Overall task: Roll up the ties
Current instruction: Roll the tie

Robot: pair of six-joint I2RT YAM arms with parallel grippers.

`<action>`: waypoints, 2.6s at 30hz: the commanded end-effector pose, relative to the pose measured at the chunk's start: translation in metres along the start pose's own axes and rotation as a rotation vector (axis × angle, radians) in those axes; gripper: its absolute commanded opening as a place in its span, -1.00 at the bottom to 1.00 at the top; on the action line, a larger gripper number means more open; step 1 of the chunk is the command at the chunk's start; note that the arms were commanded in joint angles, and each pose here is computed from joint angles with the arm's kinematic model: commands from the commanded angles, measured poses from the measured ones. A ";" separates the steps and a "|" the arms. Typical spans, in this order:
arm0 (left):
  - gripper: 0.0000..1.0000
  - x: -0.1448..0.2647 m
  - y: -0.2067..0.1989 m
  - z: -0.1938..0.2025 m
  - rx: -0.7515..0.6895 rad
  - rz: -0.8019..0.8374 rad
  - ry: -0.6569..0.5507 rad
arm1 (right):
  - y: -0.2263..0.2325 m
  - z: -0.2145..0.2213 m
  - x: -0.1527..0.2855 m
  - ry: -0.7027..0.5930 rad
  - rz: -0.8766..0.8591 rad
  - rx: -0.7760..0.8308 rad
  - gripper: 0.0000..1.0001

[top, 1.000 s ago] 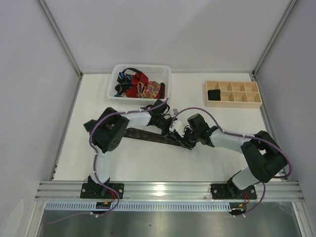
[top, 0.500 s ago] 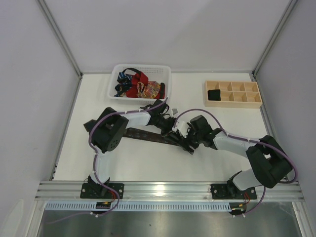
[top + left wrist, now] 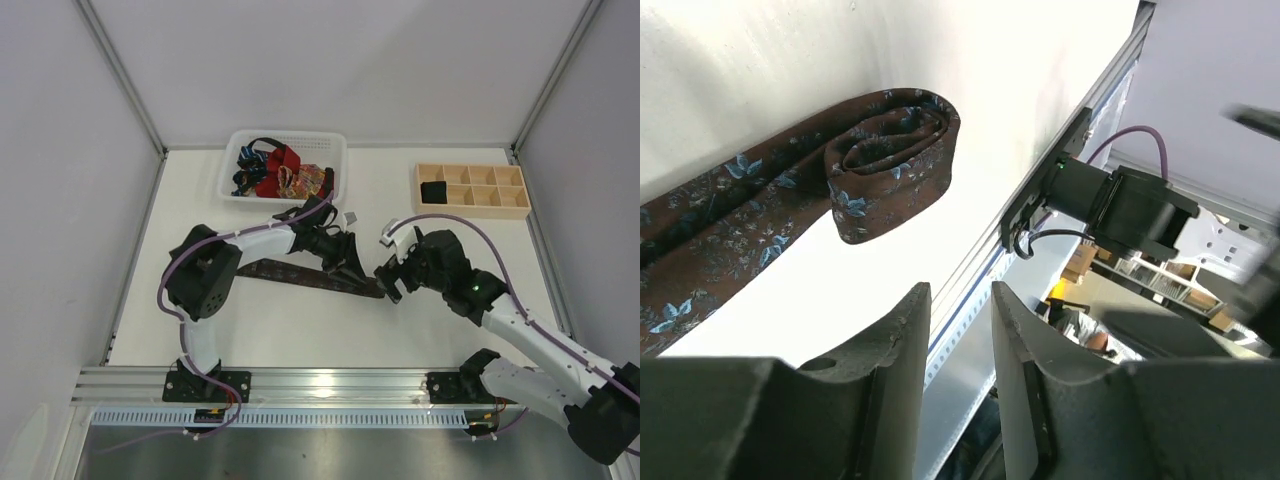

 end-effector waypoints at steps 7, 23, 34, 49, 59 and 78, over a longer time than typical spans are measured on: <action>-0.29 -0.002 -0.009 -0.005 -0.014 -0.013 -0.054 | 0.012 -0.028 0.038 0.025 0.093 -0.631 1.00; -0.38 -0.018 -0.014 -0.030 0.006 -0.069 -0.029 | 0.001 0.035 -0.006 0.113 -0.117 -1.298 0.60; -0.69 -0.017 0.000 -0.036 0.022 -0.052 0.011 | -0.012 0.056 -0.042 0.064 -0.174 -1.280 0.55; -0.70 -0.025 0.020 -0.036 0.033 -0.079 0.039 | -0.006 0.076 -0.071 0.138 -0.264 -1.337 0.26; -0.70 -0.023 0.031 -0.032 0.046 -0.091 0.044 | 0.007 0.076 -0.087 0.193 -0.311 -1.373 0.06; -0.70 -0.021 0.037 -0.026 0.043 -0.102 0.056 | 0.004 0.073 -0.091 0.189 -0.247 -1.399 0.15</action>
Point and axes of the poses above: each gripper's point midway between its finger pads, its own x axis back along the fingers, its own y axis along the line the jaws close on, z = x × y, the point moved 5 cm from there along x, back along the fingers, and after that the axes turned 2 degrees about -x, right-handed, at the moved point
